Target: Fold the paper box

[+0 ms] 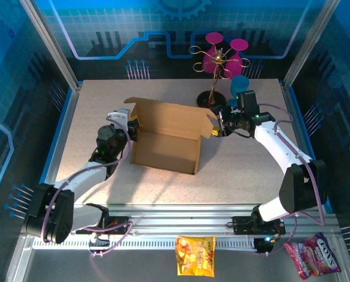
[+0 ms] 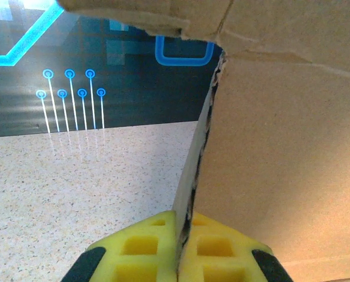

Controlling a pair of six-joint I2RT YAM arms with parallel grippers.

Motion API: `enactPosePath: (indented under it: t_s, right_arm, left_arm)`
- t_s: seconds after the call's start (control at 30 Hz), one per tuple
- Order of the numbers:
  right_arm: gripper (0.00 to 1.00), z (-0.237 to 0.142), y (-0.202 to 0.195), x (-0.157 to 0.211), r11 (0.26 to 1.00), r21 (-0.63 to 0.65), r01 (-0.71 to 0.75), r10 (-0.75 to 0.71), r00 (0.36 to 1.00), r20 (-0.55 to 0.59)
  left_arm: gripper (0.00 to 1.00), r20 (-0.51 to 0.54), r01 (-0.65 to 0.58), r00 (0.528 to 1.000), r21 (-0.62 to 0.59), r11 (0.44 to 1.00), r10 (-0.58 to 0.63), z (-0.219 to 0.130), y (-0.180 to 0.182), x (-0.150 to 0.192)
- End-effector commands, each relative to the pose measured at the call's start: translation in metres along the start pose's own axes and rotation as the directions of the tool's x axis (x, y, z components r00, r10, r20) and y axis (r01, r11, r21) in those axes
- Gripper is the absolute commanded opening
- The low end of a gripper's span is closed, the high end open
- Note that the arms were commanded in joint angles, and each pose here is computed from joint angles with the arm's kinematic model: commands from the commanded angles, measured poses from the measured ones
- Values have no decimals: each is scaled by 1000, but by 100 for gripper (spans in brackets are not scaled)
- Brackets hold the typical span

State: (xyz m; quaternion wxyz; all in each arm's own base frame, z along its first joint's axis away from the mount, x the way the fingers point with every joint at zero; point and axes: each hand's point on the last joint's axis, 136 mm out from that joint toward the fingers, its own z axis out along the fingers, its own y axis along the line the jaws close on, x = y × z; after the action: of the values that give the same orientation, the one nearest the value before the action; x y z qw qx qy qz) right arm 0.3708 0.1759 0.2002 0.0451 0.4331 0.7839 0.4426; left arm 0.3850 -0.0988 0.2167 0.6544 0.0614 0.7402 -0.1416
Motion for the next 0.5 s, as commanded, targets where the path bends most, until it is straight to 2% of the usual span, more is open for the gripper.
enactPosePath:
  t_s: [0.0, 0.3, 0.47]
  right_arm:
    - [66, -6, 11, 12, 996, -64, -62, 59, 997, -46]
    - [67, 10, 19, 17, 989, -106, -100, 91, 992, -93]
    - [67, 20, 24, 32, 986, -112, -124, 108, 985, -135]
  left_arm:
    - [0, 75, 33, 997, -11, 999, -33, 1, 3, -19]
    - [0, 75, 46, 996, -7, 999, -45, 4, 3, -19]
    - [0, 78, 53, 996, -13, 999, -51, 4, 4, -20]
